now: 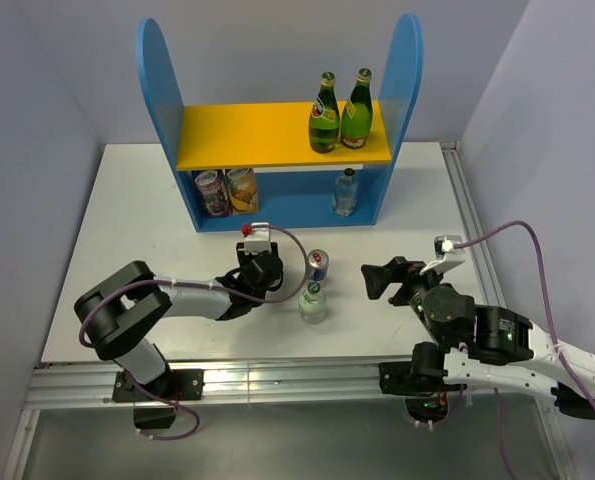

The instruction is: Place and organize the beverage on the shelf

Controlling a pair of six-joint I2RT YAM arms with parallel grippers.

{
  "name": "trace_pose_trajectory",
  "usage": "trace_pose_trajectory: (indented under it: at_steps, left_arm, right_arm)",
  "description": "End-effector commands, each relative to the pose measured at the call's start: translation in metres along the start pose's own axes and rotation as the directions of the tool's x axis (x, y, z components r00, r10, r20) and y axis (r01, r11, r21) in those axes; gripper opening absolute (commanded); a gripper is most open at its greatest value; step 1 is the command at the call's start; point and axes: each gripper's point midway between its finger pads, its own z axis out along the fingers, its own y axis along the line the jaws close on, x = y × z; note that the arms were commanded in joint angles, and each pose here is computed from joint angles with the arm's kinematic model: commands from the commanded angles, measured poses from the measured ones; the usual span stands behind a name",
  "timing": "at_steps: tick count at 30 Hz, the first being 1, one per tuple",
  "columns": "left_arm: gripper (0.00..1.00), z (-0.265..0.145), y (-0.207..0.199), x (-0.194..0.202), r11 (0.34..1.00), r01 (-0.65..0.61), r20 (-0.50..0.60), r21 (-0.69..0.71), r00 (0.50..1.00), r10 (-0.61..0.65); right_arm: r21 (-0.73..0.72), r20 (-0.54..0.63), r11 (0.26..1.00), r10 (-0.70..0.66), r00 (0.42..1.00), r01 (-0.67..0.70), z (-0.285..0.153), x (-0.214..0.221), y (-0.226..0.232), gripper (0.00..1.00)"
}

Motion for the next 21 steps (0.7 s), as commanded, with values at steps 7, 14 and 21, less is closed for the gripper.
trace_pose_trajectory:
  at_steps: [7, 14, 21]
  left_arm:
    - [0.01, -0.021, -0.002, -0.064, 0.994, 0.107, 0.093, -0.018, 0.990, -0.105]
    - [0.00, -0.068, 0.000, -0.180, 0.995, 0.099, 0.213, -0.013, 0.972, -0.094]
    - [0.00, -0.096, 0.006, -0.321, 0.993, 0.110, 0.349, 0.035, 0.930, -0.116]
  right_arm:
    - [0.015, -0.005, 1.000, 0.016, 1.000, -0.016, -0.002, 0.007, -0.010, 1.00]
    - [-0.009, -0.015, 1.000, 0.008, 1.000, -0.008, 0.002, 0.008, 0.003, 1.00]
    - [-0.035, -0.030, 0.999, 0.015, 0.999, -0.016, 0.007, 0.017, 0.011, 1.00]
